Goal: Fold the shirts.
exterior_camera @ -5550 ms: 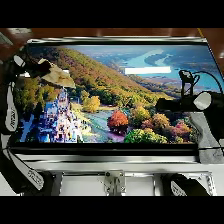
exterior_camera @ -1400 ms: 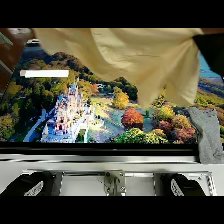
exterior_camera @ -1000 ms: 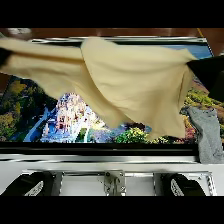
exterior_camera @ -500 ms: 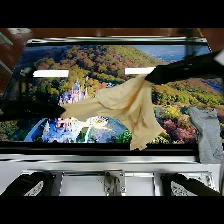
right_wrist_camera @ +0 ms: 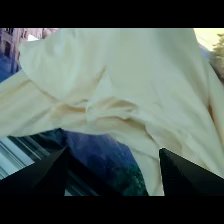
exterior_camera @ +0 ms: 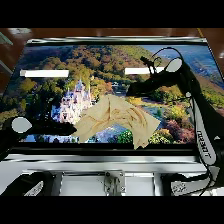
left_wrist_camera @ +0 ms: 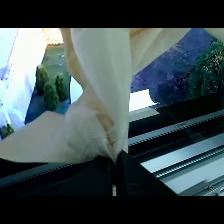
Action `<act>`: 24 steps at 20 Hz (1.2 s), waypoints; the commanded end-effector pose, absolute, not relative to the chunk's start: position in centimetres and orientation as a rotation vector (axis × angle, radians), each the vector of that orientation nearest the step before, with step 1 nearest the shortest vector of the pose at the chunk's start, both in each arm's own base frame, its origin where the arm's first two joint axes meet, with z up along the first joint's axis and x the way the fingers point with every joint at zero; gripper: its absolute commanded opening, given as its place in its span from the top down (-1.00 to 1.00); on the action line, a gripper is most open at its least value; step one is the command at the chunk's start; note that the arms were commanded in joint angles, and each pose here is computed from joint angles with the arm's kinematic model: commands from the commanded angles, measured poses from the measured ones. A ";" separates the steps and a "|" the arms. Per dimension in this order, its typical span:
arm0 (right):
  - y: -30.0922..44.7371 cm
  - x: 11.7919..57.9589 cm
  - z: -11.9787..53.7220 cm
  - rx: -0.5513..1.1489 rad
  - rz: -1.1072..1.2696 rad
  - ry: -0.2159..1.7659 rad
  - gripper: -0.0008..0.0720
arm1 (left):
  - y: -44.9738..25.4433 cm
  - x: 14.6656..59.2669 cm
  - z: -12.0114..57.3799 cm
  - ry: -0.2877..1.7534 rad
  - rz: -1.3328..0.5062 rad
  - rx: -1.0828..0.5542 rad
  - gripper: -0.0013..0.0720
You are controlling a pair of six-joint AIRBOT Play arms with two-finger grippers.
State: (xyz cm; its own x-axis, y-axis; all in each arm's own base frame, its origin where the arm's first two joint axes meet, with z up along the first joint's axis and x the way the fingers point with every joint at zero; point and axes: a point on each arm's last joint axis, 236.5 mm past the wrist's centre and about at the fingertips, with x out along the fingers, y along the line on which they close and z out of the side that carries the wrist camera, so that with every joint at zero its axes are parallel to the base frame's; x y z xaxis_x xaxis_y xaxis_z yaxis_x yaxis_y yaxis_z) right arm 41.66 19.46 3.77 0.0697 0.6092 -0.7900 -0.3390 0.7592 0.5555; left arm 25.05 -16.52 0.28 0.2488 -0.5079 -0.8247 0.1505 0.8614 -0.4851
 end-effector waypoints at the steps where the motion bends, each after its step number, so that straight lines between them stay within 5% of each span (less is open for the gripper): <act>1: 11.5 37.1 3.9 0.173 0.617 1.537 -0.88 | -16.6 24.9 -0.3 1.249 -0.455 -0.352 0.86; 4: 5.0 34.0 4.0 0.292 0.389 1.620 -0.88 | -17.1 24.9 0.0 1.248 -0.467 -0.379 0.86; 10: 10.3 23.7 -2.7 0.635 0.353 1.626 -0.88 | -17.1 24.9 0.1 1.247 -0.468 -0.381 0.86; 15: 13.6 19.2 -8.1 0.673 0.241 1.640 -0.88 | -17.1 24.9 0.1 1.247 -0.467 -0.381 0.86; 24: 15.9 22.2 -9.2 0.655 0.166 1.489 -0.72 | -17.0 25.6 0.3 1.216 -0.460 -0.384 0.86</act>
